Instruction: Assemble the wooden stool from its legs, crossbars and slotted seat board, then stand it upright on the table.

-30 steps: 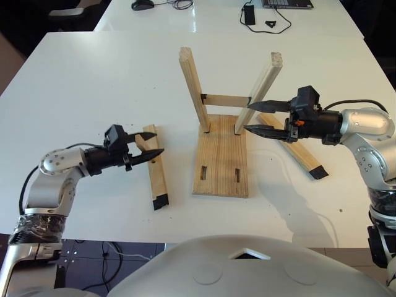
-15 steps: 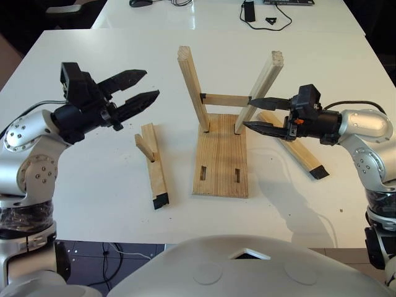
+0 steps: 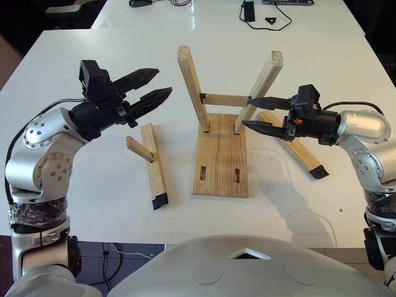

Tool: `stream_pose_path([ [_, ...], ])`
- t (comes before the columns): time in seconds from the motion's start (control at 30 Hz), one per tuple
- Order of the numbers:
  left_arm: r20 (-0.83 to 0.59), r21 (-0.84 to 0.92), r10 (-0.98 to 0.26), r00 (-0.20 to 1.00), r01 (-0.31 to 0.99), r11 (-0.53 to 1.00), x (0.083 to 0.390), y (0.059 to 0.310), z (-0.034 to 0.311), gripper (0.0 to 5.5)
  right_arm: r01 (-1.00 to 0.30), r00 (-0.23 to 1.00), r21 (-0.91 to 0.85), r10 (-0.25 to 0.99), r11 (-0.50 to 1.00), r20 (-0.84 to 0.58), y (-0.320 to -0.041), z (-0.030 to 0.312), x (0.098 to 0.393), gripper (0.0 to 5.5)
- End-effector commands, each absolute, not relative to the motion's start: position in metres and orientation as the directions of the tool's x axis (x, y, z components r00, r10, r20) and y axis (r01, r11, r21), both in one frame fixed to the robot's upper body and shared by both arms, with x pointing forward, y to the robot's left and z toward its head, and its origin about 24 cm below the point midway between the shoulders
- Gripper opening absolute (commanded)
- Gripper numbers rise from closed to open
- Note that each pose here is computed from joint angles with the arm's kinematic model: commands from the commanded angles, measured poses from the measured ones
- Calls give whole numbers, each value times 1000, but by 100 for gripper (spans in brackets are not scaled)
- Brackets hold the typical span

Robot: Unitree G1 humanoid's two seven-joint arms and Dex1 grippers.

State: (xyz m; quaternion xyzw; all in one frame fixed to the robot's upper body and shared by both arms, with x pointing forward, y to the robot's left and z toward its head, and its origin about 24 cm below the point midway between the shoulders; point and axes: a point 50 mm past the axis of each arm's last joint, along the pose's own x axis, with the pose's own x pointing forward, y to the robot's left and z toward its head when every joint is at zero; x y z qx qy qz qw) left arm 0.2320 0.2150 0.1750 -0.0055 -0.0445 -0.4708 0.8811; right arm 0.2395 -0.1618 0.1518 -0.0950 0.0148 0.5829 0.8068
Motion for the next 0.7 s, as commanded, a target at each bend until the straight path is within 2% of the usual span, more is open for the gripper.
stream_pose_path([
  [0.03,42,70,-836,548,833,549,228,217,177,278,-940,328,-145,934,308,-140,-163,152,239,245],
  [0.37,4,64,-833,553,831,552,223,227,172,278,-941,327,-144,934,307,-143,-163,152,239,245],
  [0.7,32,39,-819,572,818,573,216,228,168,278,-947,307,-149,939,285,-156,-165,156,241,245],
])
